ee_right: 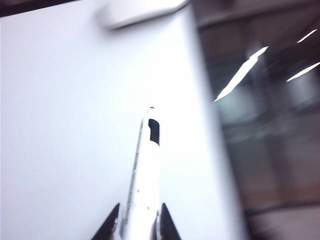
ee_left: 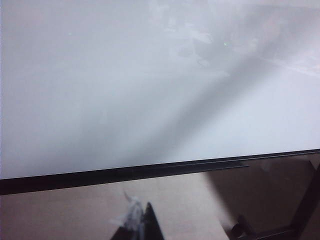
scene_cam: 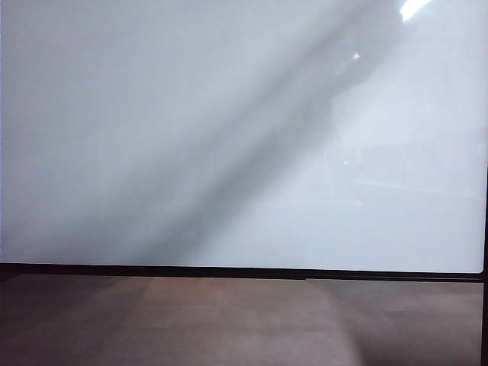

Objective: Reach to the right to find the marker pen, pick it up, and write the number 17 on the whiteboard.

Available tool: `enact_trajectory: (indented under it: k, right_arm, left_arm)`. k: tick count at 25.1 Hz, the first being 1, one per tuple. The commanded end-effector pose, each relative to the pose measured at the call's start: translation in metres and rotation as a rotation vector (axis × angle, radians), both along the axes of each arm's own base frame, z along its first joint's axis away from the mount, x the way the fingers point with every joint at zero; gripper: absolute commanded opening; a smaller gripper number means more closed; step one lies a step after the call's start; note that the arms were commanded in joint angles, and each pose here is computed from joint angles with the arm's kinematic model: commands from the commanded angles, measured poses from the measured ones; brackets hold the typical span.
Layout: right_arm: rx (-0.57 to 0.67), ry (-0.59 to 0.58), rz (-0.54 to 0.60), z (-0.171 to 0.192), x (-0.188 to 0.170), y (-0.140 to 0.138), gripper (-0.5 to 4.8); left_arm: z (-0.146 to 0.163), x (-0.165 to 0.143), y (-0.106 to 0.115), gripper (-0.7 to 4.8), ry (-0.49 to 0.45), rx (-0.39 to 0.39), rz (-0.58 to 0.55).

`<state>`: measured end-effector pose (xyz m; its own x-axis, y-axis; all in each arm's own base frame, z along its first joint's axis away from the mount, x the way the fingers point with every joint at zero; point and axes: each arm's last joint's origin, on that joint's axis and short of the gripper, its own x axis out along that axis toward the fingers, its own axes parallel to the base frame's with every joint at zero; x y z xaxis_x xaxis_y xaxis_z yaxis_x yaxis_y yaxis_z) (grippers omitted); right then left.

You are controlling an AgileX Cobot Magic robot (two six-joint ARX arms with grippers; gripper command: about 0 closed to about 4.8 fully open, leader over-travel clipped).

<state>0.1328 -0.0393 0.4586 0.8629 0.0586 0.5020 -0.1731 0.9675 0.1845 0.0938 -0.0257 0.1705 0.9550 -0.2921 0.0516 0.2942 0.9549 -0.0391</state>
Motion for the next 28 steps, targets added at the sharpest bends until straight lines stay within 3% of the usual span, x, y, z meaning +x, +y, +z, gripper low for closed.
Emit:
enact_trajectory:
  k: [1,4,8,14,23,28]
  right_arm:
    - [0.078,0.04,0.089,-0.003,0.004,0.023,-0.04]
    - [0.125,0.068,0.144,-0.006,0.011,0.043,-0.04]
    - [0.101,0.114,0.189,-0.013,0.028,0.073,-0.04]
    - [0.101,0.175,0.257,-0.028,0.059,0.111,-0.04]
    - [0.099,0.167,0.316,-0.027,0.095,0.141,-0.04]
    - [0.095,0.159,0.325,-0.016,0.116,0.151,-0.04]
  left_arm:
    - [0.003,0.0,0.0,-0.05,-0.018,-0.004,-0.002]
    - [0.015,-0.003,0.001,-0.05,-0.048,-0.012,-0.002]
    - [0.046,-0.013,0.003,-0.05,-0.08,-0.02,-0.002]
    - [0.098,-0.029,0.007,-0.05,-0.047,-0.011,-0.004]
    - [0.174,-0.026,0.004,-0.05,-0.21,-0.041,-0.08]
    - [0.195,-0.019,-0.002,-0.05,-0.219,-0.045,-0.158]
